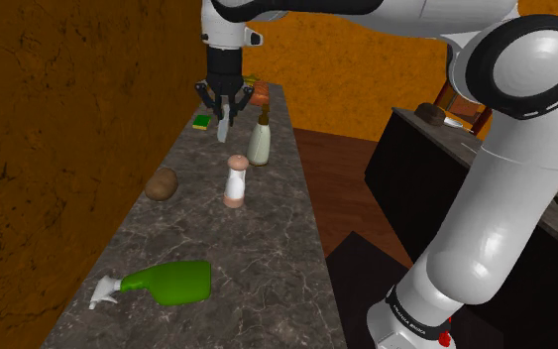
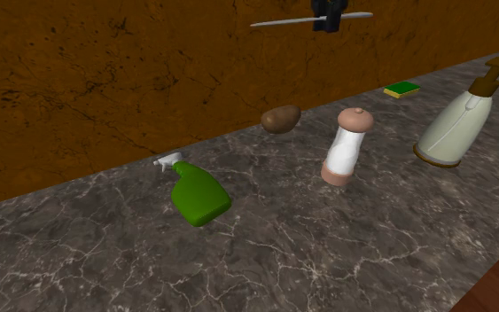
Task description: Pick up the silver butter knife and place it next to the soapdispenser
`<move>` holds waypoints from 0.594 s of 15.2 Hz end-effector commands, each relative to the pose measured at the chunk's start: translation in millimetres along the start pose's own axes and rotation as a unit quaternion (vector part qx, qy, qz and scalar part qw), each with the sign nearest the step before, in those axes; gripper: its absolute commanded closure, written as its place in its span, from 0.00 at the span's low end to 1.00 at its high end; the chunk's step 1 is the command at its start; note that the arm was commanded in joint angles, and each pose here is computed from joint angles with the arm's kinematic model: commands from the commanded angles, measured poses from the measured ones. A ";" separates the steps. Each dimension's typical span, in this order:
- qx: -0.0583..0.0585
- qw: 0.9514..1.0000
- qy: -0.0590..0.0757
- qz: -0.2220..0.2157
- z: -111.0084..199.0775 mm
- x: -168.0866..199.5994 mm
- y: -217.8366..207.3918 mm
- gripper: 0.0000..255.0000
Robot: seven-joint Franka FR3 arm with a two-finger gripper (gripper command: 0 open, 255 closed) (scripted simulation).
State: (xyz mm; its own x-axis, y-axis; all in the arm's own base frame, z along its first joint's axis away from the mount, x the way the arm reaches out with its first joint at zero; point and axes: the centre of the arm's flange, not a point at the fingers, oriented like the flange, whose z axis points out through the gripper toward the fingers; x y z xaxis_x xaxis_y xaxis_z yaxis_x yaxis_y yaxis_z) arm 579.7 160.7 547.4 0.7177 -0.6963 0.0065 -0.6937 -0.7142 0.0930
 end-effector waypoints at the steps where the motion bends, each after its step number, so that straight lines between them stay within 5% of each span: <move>1: 0.000 1.000 0.000 -0.001 0.0 20.4 15.6 1.00; 9: 0.000 1.000 0.000 -0.001 6.8 99.6 85.1 1.00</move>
State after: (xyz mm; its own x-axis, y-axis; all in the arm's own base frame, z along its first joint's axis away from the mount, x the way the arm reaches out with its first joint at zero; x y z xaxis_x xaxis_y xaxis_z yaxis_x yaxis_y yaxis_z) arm 591.4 40.5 552.2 0.7181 -0.6960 0.0066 -0.6934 -0.7146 0.0924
